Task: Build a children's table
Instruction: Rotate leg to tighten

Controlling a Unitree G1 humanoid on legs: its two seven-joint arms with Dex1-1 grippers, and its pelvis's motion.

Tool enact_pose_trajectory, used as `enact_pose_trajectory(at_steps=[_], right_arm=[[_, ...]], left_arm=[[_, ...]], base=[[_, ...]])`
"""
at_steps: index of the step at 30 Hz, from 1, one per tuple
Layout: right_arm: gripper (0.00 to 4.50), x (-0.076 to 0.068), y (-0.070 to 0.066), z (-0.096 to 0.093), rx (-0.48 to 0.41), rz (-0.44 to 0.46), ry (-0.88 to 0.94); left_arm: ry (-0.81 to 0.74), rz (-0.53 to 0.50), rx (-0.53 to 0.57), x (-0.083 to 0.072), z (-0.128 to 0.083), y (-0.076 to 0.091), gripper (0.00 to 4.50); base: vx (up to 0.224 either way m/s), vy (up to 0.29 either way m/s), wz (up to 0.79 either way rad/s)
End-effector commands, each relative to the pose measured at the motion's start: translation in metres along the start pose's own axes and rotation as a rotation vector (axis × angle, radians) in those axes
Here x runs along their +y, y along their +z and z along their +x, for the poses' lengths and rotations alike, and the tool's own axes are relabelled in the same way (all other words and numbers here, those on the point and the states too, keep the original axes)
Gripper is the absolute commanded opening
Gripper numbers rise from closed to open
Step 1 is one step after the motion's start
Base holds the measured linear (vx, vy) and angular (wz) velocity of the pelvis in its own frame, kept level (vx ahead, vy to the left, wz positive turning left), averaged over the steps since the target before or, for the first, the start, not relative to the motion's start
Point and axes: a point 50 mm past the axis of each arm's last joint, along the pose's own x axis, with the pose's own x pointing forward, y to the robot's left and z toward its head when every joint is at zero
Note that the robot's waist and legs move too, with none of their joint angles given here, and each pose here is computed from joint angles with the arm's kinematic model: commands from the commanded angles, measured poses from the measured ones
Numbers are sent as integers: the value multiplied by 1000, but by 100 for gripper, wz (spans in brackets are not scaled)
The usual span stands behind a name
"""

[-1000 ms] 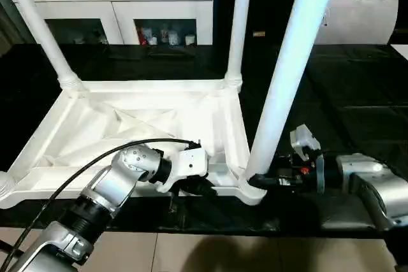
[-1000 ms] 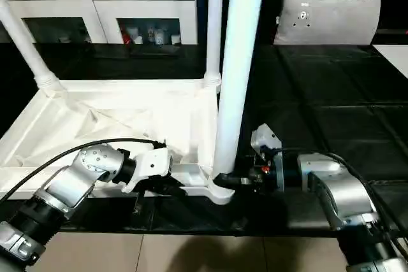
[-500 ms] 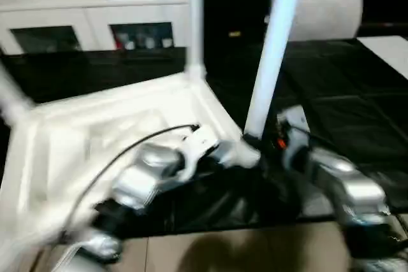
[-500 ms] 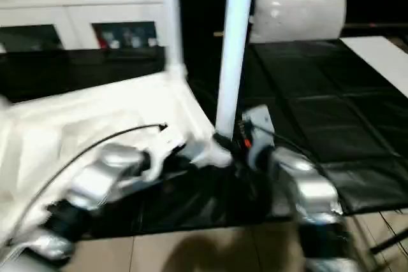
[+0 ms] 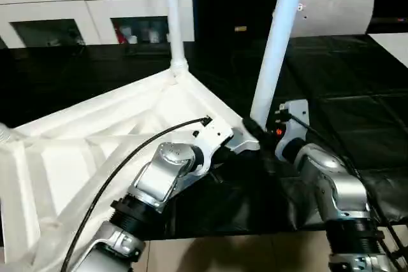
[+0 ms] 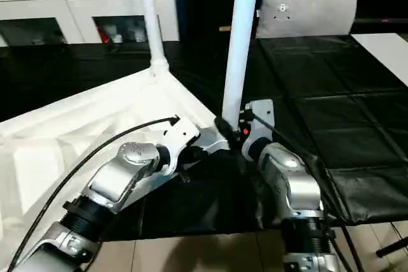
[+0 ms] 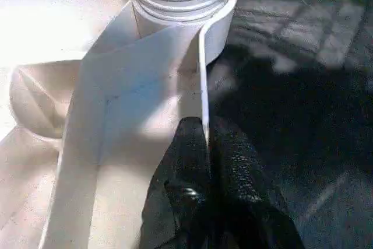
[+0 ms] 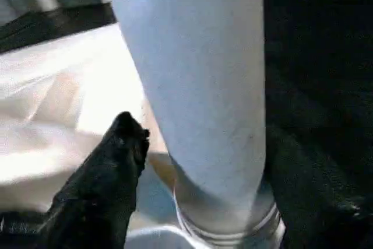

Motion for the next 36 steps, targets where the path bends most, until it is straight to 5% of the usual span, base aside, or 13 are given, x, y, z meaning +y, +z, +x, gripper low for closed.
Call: enact_pose_trajectory(at_steps=[1,7,14,24,36], right_arm=[[364,-1,2,-8,8,-58,101],[409,-16,8,-38,84,-256,298],[409,-12,10,-58,160,-287,566],[320,-7,5,-59,249,-308,732],[211,3,-4,-58,295,-283,844]], left_arm=[[-76,79,-3,-5,-3,-1,0],[-227,193,37,-3,-18,-12,0],[-388,293,67,-2,-35,-20,0],[-580,388,129,-8,-51,-30,0],[-607,422,140,-6,-51,-29,0]], base=[[0,0,0],[0,0,0],[0,0,0],[0,0,0],[0,0,0]])
